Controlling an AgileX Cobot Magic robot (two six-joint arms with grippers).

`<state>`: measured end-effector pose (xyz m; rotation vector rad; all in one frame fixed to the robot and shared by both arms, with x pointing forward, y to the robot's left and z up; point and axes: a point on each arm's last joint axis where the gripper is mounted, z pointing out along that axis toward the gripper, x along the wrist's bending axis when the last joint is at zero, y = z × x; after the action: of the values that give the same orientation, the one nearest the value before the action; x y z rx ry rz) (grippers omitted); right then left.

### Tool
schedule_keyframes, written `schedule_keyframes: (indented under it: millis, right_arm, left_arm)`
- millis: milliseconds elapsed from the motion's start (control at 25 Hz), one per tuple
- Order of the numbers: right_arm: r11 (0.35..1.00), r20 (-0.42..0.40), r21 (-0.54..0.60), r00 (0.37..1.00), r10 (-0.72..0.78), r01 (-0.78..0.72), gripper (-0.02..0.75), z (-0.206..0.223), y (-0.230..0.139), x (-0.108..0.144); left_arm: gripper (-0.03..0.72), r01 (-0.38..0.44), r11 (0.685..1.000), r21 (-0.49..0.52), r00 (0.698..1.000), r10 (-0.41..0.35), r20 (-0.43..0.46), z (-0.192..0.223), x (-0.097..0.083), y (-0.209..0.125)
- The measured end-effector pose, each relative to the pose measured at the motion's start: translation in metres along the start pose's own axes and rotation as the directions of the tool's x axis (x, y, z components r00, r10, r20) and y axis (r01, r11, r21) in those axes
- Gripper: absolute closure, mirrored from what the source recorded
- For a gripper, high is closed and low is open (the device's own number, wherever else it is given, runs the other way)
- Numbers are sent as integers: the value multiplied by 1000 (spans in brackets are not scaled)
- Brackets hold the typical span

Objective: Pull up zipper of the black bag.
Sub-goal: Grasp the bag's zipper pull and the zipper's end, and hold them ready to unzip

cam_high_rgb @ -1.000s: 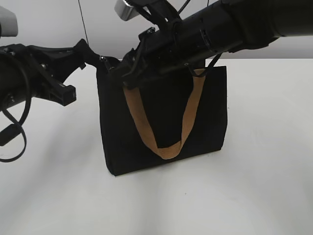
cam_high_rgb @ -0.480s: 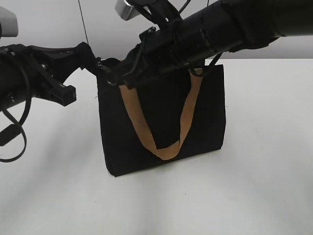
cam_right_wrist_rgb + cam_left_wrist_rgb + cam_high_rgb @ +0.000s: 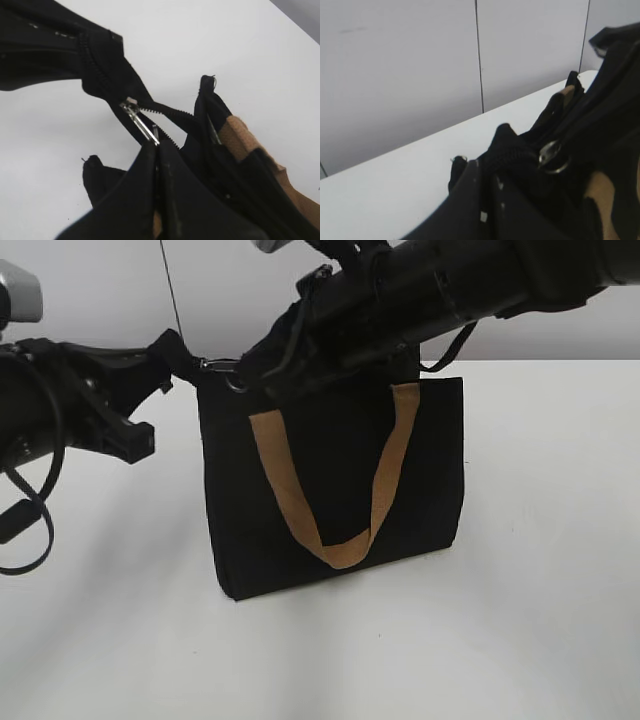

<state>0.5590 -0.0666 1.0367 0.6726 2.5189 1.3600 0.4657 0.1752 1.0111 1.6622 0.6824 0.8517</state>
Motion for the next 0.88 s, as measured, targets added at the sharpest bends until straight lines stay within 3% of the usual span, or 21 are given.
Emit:
schedule_keyframes:
  millis: [240,480,880]
  right_arm:
    - [1000,21,16,999,26,-26,738,-5,-2,-6]
    - [999,19,25,1000,20,-21,738,-5,-3,-6]
    - [998,46,51,998,37,-40,738,-10,-8,-16]
  left_arm:
    - [693,43,988,149,998,-37,-47,-2,8,-15]
    - [694,86,976,198,992,-65,-109,-5,21,-21]
    - [694,105,959,264,990,-76,-116,-6,21,-28]
